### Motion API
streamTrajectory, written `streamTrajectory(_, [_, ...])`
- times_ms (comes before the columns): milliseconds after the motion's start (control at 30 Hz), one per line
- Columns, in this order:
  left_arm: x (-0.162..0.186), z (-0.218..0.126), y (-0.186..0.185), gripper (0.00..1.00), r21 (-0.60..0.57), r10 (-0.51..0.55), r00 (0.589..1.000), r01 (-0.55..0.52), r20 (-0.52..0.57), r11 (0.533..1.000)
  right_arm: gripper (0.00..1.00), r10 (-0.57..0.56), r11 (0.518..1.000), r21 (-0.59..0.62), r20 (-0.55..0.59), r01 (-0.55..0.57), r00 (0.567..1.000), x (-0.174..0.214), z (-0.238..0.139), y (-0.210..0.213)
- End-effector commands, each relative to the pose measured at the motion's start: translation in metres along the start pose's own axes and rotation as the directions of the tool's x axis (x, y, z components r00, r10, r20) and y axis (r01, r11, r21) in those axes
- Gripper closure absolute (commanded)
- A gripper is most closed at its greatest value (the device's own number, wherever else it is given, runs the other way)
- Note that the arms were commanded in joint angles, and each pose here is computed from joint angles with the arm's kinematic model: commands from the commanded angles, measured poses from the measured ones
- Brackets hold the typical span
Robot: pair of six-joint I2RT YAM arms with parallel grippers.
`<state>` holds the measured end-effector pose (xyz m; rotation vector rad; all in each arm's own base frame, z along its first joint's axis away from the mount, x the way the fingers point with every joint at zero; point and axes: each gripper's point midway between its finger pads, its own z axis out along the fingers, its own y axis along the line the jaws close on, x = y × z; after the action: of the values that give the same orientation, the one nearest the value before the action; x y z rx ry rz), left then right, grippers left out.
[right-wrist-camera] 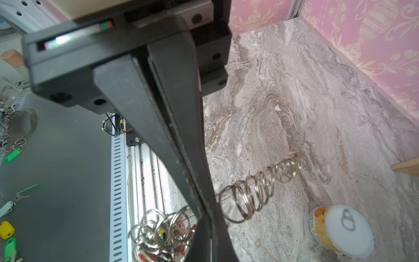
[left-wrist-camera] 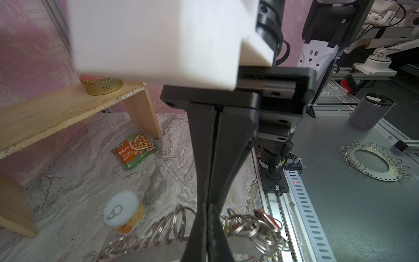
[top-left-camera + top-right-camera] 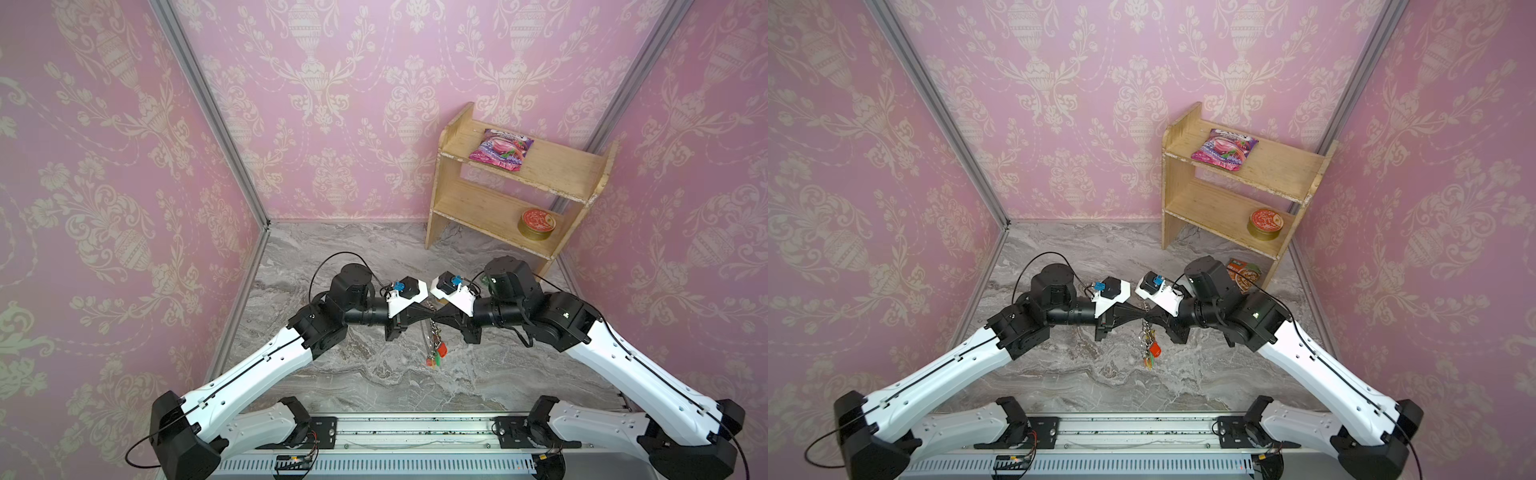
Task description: Put the keys on the keyring
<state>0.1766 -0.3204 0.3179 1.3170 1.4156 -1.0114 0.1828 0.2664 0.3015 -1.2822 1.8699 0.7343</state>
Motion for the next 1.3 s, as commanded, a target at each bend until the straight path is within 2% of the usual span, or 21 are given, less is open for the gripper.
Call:
streamTrajectory(0, [0.002, 0.004, -0.002, 0.99, 0.004, 0.001, 1.000, -0.001, -0.009, 1.000, 1.00, -0.052, 0.999, -0.006, 0.102, 0.053, 0.993, -0.027, -0.014, 0.007])
streamTrajectory(233, [-0.003, 0.002, -0.002, 1.00, -0.011, 0.025, 1.000, -0.025, 0.008, 1.000, 1.00, -0.050, 0.999, -0.016, 0.114, 0.052, 0.992, -0.028, -0.015, 0.009])
streamTrajectory(367, [-0.013, -0.003, 0.000, 1.00, -0.044, 0.066, 0.995, -0.063, 0.069, 0.997, 0.80, -0.049, 0.999, 0.009, 0.107, 0.048, 0.993, -0.024, -0.017, 0.007])
streamTrajectory(500, [-0.022, -0.010, 0.001, 1.00, -0.086, 0.105, 0.986, -0.094, 0.132, 0.992, 0.73, -0.041, 0.999, 0.031, 0.109, 0.038, 0.993, -0.022, -0.022, 0.004])
streamTrajectory(833, [-0.043, -0.022, 0.001, 1.00, -0.113, 0.142, 0.960, -0.117, 0.242, 0.987, 0.75, -0.021, 1.000, 0.022, 0.126, 0.019, 0.992, -0.018, -0.023, 0.004])
streamTrajectory(1033, [-0.047, -0.023, 0.002, 1.00, -0.108, 0.139, 0.955, -0.114, 0.261, 0.988, 0.76, -0.023, 1.000, 0.020, 0.135, 0.020, 0.991, -0.018, -0.022, 0.002])
streamTrajectory(1167, [-0.048, -0.023, 0.001, 1.00, -0.105, 0.139, 0.954, -0.114, 0.265, 0.988, 0.79, -0.031, 0.999, 0.022, 0.152, 0.028, 0.988, -0.021, -0.024, 0.002])
streamTrajectory(1267, [-0.048, -0.023, 0.001, 1.00, -0.105, 0.141, 0.953, -0.117, 0.267, 0.988, 0.86, -0.030, 0.999, 0.017, 0.157, 0.028, 0.987, -0.022, -0.024, 0.002])
